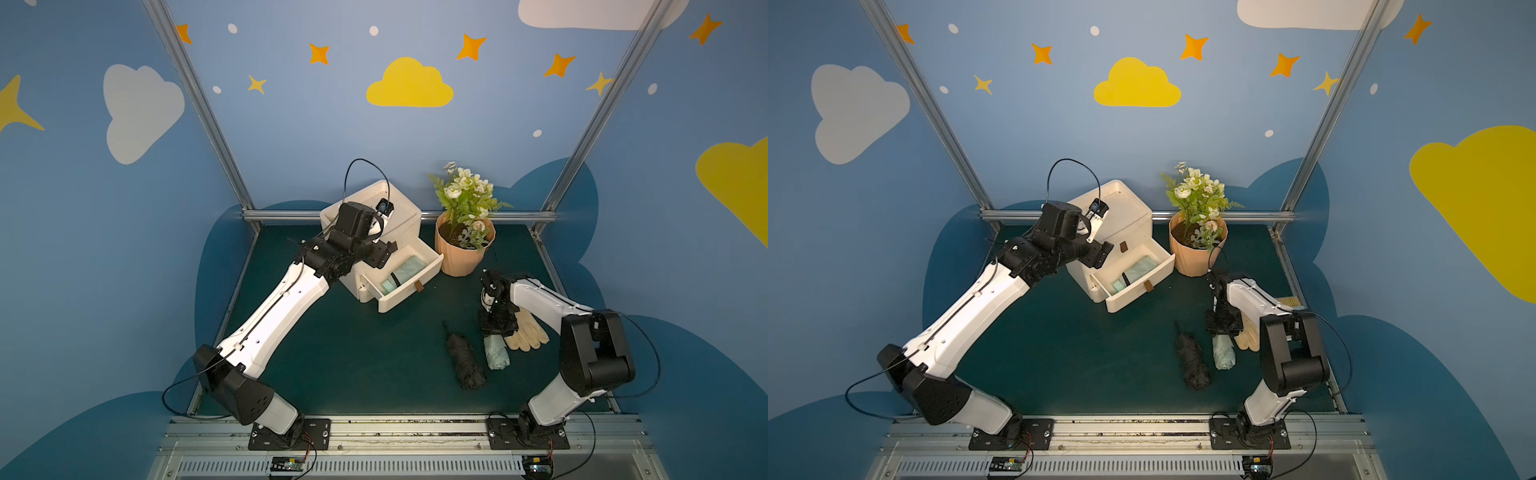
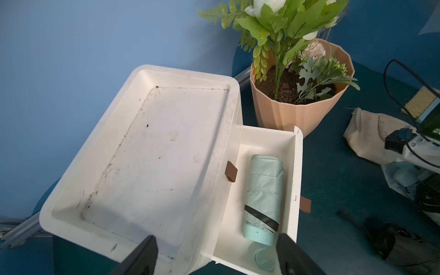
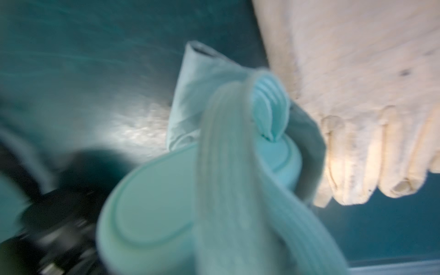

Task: Place the umbrella in the drawer by color
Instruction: Pick up the umbrella from the center of the board.

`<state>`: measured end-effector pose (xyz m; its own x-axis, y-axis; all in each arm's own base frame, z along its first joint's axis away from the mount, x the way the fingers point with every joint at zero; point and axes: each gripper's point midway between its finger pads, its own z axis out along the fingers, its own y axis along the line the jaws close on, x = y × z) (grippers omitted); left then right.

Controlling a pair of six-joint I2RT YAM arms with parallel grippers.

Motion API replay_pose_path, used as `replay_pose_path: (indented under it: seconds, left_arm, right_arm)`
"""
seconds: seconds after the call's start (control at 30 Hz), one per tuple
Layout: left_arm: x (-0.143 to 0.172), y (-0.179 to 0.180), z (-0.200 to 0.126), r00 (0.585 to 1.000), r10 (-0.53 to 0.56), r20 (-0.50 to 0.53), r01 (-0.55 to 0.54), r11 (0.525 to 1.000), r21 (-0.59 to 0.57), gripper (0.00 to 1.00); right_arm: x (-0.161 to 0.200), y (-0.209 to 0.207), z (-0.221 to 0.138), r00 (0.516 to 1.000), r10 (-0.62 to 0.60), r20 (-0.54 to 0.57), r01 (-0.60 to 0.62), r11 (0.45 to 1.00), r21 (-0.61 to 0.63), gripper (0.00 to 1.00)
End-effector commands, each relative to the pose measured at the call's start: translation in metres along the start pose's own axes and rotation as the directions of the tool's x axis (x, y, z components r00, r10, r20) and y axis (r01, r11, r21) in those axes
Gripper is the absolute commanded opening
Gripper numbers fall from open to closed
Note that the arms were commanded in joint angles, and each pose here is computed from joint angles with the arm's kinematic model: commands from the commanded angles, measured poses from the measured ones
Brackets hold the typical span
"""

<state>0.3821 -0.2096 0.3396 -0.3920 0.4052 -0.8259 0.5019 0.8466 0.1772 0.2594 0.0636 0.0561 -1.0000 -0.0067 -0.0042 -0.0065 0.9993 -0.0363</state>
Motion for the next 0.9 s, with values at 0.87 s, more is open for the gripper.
replay_pose_path:
  seconds: [0.87]
  left_arm:
    - [-0.012,-0.168,-0.064,0.96,-0.169,0.223,0.012,0.82,0.572,0.97]
  right_arm:
    - [-0.032,0.133,-0.291,0.688,0.538,0.487,0.333,0.362,-0.871,0.29]
